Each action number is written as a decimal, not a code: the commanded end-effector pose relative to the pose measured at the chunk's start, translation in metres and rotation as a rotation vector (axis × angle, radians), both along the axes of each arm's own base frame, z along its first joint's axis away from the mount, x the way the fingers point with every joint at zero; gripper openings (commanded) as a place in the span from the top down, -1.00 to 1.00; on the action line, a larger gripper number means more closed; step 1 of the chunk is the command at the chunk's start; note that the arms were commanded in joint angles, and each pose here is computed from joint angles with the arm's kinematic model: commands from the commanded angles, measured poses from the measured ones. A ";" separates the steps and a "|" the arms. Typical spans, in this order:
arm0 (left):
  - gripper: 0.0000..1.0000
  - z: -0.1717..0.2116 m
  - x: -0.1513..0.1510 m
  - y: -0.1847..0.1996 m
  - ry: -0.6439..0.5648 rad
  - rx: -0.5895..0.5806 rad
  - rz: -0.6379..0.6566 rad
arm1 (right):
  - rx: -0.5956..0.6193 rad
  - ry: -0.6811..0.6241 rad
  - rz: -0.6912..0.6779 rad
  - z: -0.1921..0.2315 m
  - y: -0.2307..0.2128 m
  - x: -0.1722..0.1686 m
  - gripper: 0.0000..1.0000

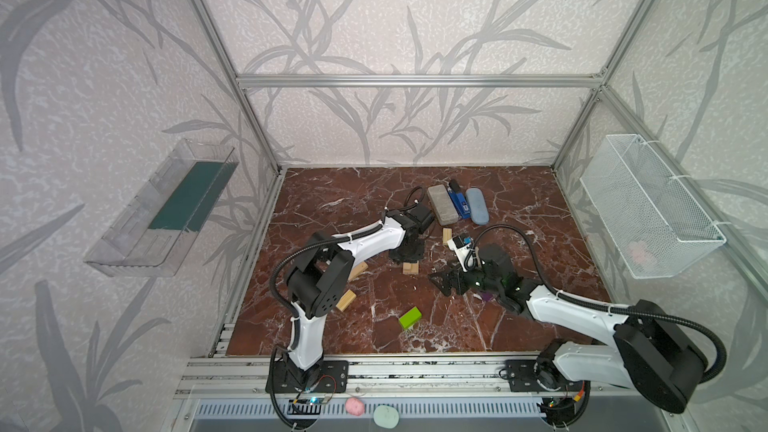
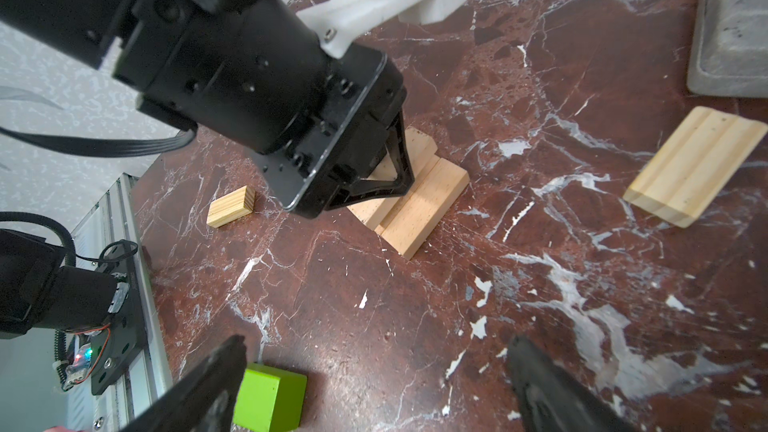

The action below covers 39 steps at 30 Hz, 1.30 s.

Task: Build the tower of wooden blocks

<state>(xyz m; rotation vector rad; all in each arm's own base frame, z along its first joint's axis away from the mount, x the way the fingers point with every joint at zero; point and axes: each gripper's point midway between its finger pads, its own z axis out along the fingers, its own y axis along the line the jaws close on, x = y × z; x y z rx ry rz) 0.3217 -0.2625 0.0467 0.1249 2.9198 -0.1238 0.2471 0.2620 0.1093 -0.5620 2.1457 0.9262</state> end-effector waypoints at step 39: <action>0.89 -0.010 -0.002 0.006 0.025 0.049 0.009 | 0.013 -0.025 -0.001 0.005 -0.001 0.002 -0.95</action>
